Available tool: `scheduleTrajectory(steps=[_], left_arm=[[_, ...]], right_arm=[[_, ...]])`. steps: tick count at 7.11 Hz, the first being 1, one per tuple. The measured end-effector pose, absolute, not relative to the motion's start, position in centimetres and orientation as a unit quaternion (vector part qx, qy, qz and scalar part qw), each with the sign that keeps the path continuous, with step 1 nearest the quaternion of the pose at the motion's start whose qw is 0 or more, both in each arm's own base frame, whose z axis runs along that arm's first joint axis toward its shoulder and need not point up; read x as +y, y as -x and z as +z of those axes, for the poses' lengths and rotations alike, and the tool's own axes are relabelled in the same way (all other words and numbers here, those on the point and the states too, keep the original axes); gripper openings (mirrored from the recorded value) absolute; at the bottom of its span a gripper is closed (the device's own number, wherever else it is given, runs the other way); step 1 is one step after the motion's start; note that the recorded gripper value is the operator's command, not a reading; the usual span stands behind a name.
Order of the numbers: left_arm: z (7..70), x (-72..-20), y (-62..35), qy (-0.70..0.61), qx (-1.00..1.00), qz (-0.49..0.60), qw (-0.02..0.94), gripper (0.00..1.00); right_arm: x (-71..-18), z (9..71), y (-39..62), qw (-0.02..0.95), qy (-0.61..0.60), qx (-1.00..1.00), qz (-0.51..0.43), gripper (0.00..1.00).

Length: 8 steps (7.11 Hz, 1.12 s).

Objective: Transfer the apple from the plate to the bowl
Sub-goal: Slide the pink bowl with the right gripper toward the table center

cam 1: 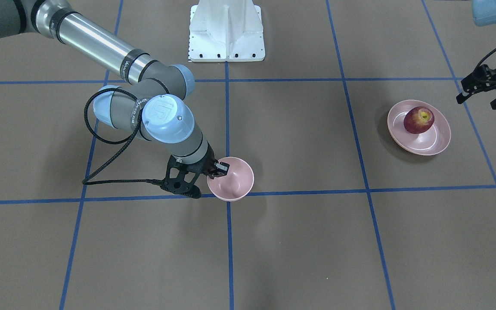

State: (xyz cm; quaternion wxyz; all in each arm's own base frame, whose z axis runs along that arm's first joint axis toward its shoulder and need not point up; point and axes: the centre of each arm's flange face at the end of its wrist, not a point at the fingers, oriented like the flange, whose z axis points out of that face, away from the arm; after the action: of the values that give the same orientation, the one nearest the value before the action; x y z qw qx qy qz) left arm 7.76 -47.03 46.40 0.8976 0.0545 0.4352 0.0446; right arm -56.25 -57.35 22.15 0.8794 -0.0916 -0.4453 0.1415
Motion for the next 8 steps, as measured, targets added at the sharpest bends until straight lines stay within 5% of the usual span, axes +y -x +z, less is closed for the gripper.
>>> scheduleTrajectory(steps=[2,3,4,8], left_arm=[[46.5,-47.1,-7.8,-0.053,0.435,0.043,0.898,0.98],[46.6,-47.1,-7.8,-0.052,0.434,0.043,0.898,0.98],[46.8,-47.1,-7.8,-0.051,0.434,0.042,0.898,0.98],[47.1,-47.0,-8.0,-0.048,0.428,0.033,0.902,0.98]], right_arm=[[-56.8,22.3,56.8,0.880,0.094,-0.444,0.138,0.00],[-56.8,22.5,56.9,0.881,0.095,-0.442,0.138,0.27],[-56.7,22.8,56.9,0.882,0.096,-0.441,0.137,0.99],[-58.0,23.4,52.6,0.871,0.105,-0.459,0.140,1.00]])
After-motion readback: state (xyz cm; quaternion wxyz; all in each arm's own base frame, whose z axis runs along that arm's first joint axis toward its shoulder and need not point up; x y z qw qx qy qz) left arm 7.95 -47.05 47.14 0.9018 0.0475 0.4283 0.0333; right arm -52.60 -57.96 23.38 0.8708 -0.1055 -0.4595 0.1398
